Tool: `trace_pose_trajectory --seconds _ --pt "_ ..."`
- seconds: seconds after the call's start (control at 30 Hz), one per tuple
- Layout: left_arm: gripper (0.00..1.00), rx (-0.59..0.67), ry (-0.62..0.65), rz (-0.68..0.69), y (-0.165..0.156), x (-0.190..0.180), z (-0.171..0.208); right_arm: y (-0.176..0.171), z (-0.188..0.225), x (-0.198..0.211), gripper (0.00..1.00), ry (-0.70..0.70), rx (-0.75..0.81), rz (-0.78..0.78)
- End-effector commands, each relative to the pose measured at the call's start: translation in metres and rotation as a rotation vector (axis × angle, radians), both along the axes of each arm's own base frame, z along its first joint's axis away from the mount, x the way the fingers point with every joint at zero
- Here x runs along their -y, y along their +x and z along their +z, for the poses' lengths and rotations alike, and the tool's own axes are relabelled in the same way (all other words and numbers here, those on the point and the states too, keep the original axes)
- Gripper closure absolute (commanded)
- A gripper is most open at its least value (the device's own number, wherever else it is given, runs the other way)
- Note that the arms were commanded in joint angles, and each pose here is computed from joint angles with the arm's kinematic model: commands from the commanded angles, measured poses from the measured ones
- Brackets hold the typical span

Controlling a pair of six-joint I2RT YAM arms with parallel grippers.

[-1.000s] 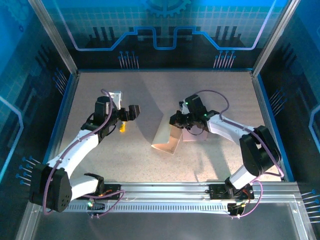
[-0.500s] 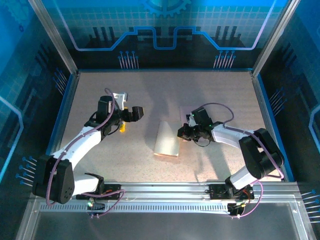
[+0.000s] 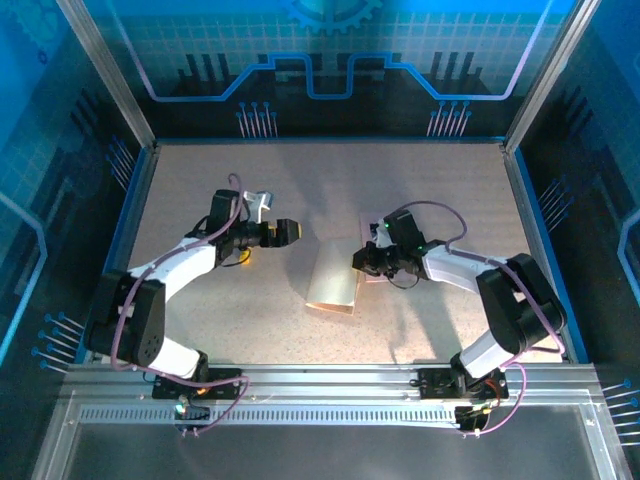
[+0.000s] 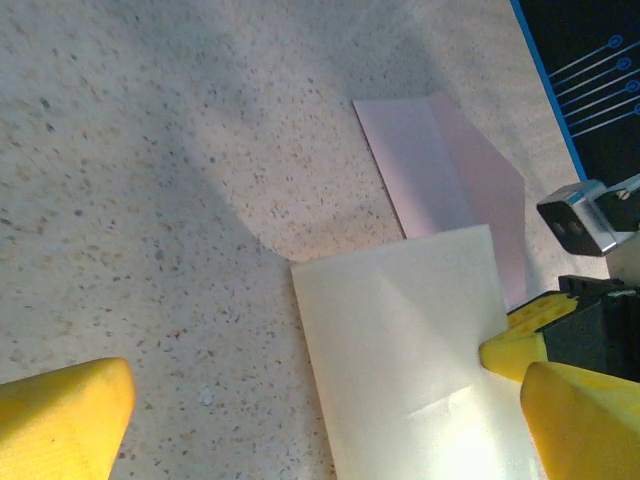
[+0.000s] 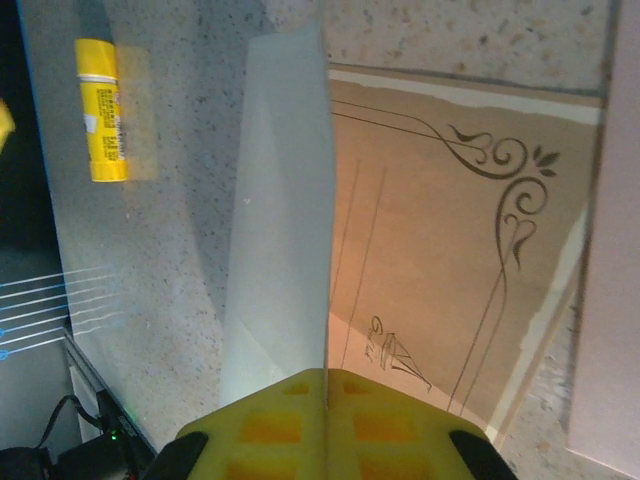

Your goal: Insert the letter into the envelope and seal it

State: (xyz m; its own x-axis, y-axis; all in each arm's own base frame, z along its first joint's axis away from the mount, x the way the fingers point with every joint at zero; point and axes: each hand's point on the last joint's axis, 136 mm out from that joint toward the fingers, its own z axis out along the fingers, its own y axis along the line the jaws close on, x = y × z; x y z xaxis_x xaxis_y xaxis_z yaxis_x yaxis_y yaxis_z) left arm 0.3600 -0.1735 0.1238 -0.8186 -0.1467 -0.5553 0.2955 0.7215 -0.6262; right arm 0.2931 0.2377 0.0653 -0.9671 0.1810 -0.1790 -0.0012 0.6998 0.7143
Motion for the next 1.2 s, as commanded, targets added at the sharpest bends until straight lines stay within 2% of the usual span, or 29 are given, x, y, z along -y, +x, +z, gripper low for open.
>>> trace_pose_trajectory --seconds 0.0,0.2,0.37,0.8,1.17 --pt "0.01 -0.025 -0.078 -0.011 0.005 0.007 0.010 0.007 0.001 -0.003 1.00 0.022 0.001 0.014" --pt "0.01 -0.116 -0.058 -0.004 -0.001 0.014 -0.008 0.004 -0.027 0.002 1.00 -0.048 -0.087 0.004" --pt "0.01 -0.143 -0.026 -0.043 -0.009 0.031 -0.015 0.000 -0.043 0.005 1.00 -0.066 -0.133 -0.008" --pt "0.01 -0.242 0.063 -0.103 -0.026 0.061 -0.046 0.007 -0.051 0.002 1.00 -0.059 -0.135 -0.010" --pt "0.02 -0.275 0.107 -0.104 -0.031 0.076 -0.063 0.015 -0.051 0.001 1.00 -0.039 -0.130 -0.025"
